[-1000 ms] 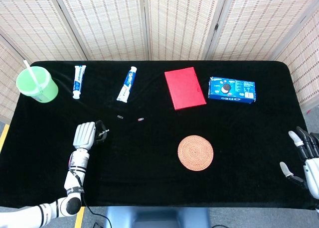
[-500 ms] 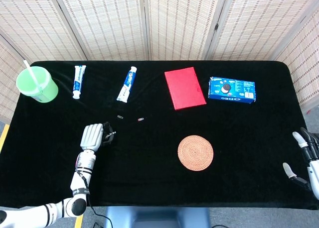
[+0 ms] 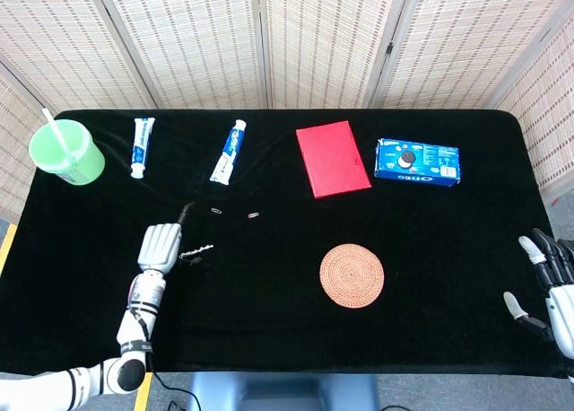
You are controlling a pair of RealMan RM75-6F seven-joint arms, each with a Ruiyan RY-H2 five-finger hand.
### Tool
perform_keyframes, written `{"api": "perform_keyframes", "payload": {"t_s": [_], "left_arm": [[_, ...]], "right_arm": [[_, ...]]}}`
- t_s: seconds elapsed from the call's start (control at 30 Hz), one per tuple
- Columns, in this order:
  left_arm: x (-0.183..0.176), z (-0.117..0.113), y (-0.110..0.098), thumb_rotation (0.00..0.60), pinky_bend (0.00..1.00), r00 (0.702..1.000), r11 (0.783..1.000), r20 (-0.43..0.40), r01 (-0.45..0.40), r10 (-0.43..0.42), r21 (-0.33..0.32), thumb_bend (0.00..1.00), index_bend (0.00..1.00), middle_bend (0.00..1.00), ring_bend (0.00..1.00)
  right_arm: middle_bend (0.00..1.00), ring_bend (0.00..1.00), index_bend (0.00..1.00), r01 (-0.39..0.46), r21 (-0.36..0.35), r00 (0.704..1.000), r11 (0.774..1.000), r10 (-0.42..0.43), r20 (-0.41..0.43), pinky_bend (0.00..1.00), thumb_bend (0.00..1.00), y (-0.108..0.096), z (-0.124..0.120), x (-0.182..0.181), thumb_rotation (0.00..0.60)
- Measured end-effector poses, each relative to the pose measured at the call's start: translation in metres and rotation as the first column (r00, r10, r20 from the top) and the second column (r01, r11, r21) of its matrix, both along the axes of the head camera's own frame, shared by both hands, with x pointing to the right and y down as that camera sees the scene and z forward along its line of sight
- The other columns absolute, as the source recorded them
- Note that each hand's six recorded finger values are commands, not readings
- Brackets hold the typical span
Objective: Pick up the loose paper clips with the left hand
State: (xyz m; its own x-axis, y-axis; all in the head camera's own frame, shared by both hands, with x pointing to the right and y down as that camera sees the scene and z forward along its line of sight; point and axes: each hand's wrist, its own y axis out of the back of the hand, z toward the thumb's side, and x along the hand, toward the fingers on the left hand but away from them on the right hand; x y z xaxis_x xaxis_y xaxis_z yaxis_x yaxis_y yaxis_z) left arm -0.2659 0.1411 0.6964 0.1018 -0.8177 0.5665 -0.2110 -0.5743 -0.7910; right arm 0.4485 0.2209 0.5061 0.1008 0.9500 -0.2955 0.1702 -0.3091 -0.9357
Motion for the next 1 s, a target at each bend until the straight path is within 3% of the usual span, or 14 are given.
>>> {"api": "perform_keyframes", "payload": {"t_s": [0.07,0.13,0.2,0.27,0.33,0.4,0.53,0.67,0.73,0.83,1.0], "left_arm": [[-0.004,-0.009,-0.001,0.6,0.86,1.0,1.0,0.006,-0.01,0.01,0.004,0.1,0.0,0.95,0.85],[-0.009,-0.02,0.001,0.6,0.62,1.0,1.0,0.005,-0.016,0.016,0.002,0.11,0.0,0.72,0.64],[-0.016,-0.033,0.004,0.6,0.31,1.0,1.0,0.008,-0.029,0.029,-0.005,0.12,0.0,0.41,0.35],[-0.03,-0.053,0.01,0.6,0.15,0.998,0.999,0.038,-0.052,0.051,0.003,0.12,0.0,0.25,0.18],[-0.05,-0.075,0.015,0.6,0.05,0.993,0.997,0.094,-0.073,0.069,0.04,0.12,0.0,0.15,0.08],[-0.067,-0.091,0.022,0.6,0.01,0.987,0.993,0.143,-0.084,0.07,0.089,0.12,0.0,0.11,0.03],[-0.103,-0.112,0.061,0.6,0.0,0.978,0.983,0.205,-0.073,0.037,0.17,0.12,0.01,0.08,0.0],[-0.124,-0.112,0.096,0.6,0.0,0.976,0.98,0.216,-0.075,0.034,0.186,0.12,0.01,0.06,0.0],[-0.136,-0.109,0.112,0.6,0.0,0.965,0.98,0.26,-0.079,0.03,0.18,0.12,0.02,0.05,0.0],[-0.139,-0.111,0.121,0.6,0.0,0.955,0.979,0.294,-0.098,0.041,0.181,0.12,0.03,0.05,0.0],[-0.136,-0.118,0.126,0.6,0.0,0.969,0.978,0.246,-0.075,0.026,0.192,0.12,0.03,0.05,0.0]], "right_arm": [[0.0,0.0,0.0,-0.002,-0.004,1.0,1.0,0.002,-0.002,0.0,0.35,0.0,0.001,0.001,0.6],[0.0,0.0,0.0,-0.004,-0.009,1.0,1.0,0.004,-0.003,0.0,0.35,0.0,0.002,0.002,0.6],[0.0,0.0,0.0,-0.008,-0.019,1.0,1.0,0.007,-0.008,0.0,0.35,0.0,0.004,0.003,0.6],[0.0,0.0,0.0,-0.009,-0.034,1.0,0.999,0.008,-0.017,0.0,0.35,0.0,0.007,0.003,0.6],[0.0,0.0,0.0,-0.004,-0.041,1.0,0.999,0.003,-0.025,0.0,0.35,-0.001,0.009,0.001,0.6],[0.0,0.0,0.0,0.001,-0.043,0.999,0.999,-0.003,-0.034,0.0,0.35,0.0,0.01,-0.001,0.6],[0.0,0.0,0.0,0.013,-0.047,0.999,0.999,-0.015,-0.045,0.0,0.35,0.001,0.013,-0.006,0.6],[0.0,0.0,0.0,0.032,-0.057,0.998,0.998,-0.035,-0.054,0.0,0.35,0.001,0.017,-0.012,0.6],[0.0,0.0,0.0,0.038,-0.052,0.998,0.998,-0.041,-0.054,0.0,0.35,0.002,0.017,-0.014,0.6],[0.0,0.0,0.0,0.041,-0.039,0.998,0.998,-0.043,-0.047,0.0,0.35,0.003,0.014,-0.015,0.6],[0.0,0.0,0.0,0.052,-0.034,0.998,0.998,-0.053,-0.041,0.0,0.35,0.008,0.012,-0.016,0.6]]}}
